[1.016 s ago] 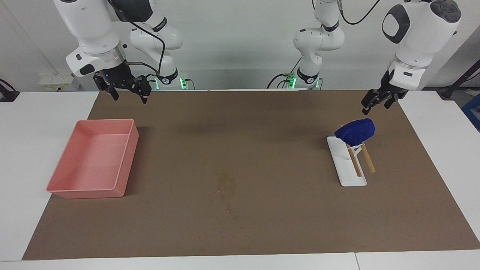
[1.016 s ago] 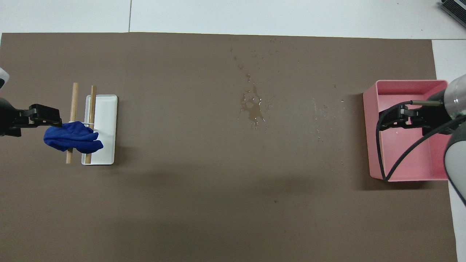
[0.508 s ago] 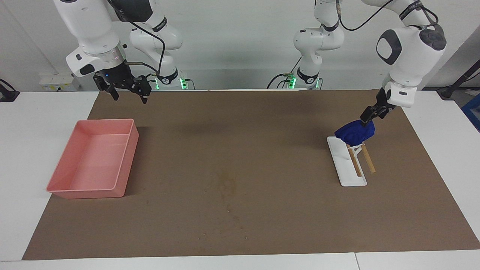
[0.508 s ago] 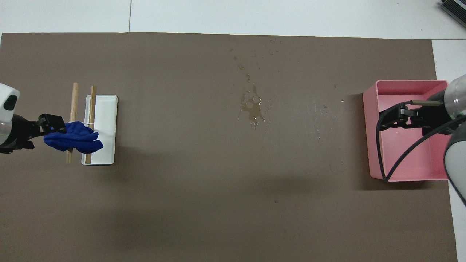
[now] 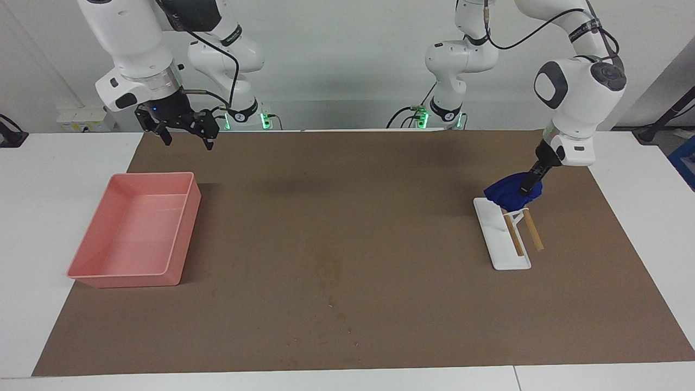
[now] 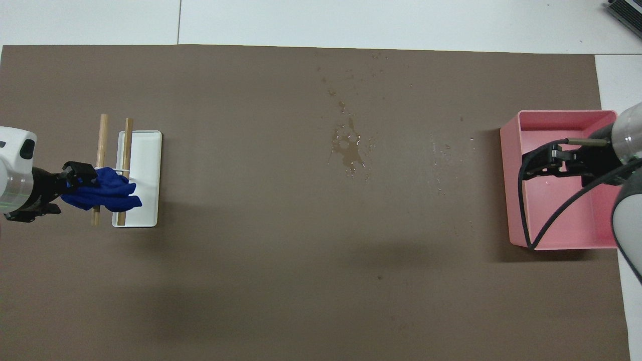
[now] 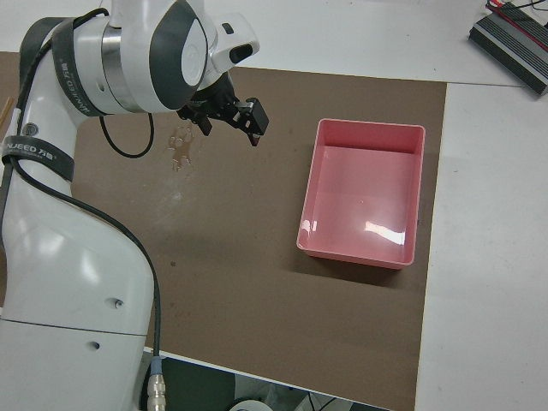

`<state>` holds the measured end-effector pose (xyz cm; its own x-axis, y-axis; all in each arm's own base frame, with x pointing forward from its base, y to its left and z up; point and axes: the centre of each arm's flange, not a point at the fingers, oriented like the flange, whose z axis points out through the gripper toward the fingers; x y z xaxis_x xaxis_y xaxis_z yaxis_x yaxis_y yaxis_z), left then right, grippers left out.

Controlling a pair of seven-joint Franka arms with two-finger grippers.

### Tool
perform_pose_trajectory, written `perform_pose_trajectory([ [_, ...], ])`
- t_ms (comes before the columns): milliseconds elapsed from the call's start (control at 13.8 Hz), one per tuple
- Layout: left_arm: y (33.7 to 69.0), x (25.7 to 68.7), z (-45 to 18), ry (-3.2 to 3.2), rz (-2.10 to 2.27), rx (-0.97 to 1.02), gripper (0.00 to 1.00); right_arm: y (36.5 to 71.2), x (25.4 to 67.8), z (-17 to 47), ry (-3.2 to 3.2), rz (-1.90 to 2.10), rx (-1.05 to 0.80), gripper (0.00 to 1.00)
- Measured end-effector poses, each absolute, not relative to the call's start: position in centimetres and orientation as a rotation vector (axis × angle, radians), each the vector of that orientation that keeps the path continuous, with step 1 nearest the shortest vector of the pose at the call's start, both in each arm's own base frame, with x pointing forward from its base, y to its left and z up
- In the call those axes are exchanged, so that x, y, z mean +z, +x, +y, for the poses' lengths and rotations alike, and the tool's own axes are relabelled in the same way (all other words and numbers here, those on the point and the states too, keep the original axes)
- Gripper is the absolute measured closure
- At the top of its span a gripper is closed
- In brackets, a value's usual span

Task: Wipe water with towel using both arms
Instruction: 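Grasp the blue cloth on the white tray with the left gripper, then lift the blue cloth and carry it toward the water spill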

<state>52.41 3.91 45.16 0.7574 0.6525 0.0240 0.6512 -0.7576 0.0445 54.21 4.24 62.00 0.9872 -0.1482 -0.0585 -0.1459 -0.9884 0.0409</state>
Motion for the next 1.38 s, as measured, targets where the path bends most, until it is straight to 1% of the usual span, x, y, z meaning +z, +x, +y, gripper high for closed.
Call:
perform_pose_trajectory([
  [73, 52.5, 45.3, 3.6, 2.866, 1.151, 0.054, 0.22, 54.2, 62.0, 4.2, 3.095, -0.229, -0.095, 0.0],
  [145, 52.6, 45.5, 3.1, 2.812, 1.224, 0.047, 0.37, 54.2, 62.0, 4.2, 3.095, -0.229, -0.095, 0.0],
  [218, 52.8, 45.8, 2.6, 2.765, 1.29, 0.045, 0.48, 54.2, 62.0, 4.2, 3.095, -0.229, -0.095, 0.0],
  [290, 53.0, 46.2, 1.9, 2.732, 1.336, 0.046, 0.62, 54.2, 62.0, 4.2, 3.095, -0.229, -0.095, 0.0],
  [363, 53.3, 46.7, 1.0, 2.717, 1.359, 0.042, 0.7, 54.2, 62.0, 4.2, 3.095, -0.229, -0.095, 0.0],
  [435, 53.8, 47.6, 0.1, 2.705, 1.382, 0.019, 0.73, 54.2, 62.0, 4.2, 3.095, -0.229, -0.095, 0.0],
  [508, 54.5, 48.9, -0.8, 2.692, 1.411, -0.011, 0.73, 54.2, 62.0, 4.2, 3.095, -0.229, -0.095, 0.0],
  [653, 56.1, 52.8, -2.7, 2.651, 1.479, -0.051, 0.73, 54.2, 62.0, 4.2, 3.095, -0.229, -0.095, 0.0],
  [726, 56.8, 54.8, -3.9, 2.612, 1.515, -0.067, 0.75, 54.2, 62.0, 4.2, 3.095, -0.229, -0.095, 0.0],
  [871, 57.1, 57.5, -7.0, 2.509, 1.598, -0.099, 0.76, 54.2, 62.0, 4.2, 3.095, -0.229, -0.095, 0.0],
  [1016, 56.6, 59.0, -11.5, 2.407, 1.688, -0.132, 0.76, 54.2, 62.0, 4.2, 3.095, -0.229, -0.095, 0.0],
  [1161, 55.3, 60.2, -17.4, 2.316, 1.782, -0.156, 0.76, 54.2, 62.0, 4.2, 3.095, -0.229, -0.095, 0.0],
  [1379, 53.1, 60.8, -25.9, 2.09, 1.93, -0.188, 0.76, 54.2, 62.0, 4.2, 3.095, -0.229, -0.095, 0.0],
])
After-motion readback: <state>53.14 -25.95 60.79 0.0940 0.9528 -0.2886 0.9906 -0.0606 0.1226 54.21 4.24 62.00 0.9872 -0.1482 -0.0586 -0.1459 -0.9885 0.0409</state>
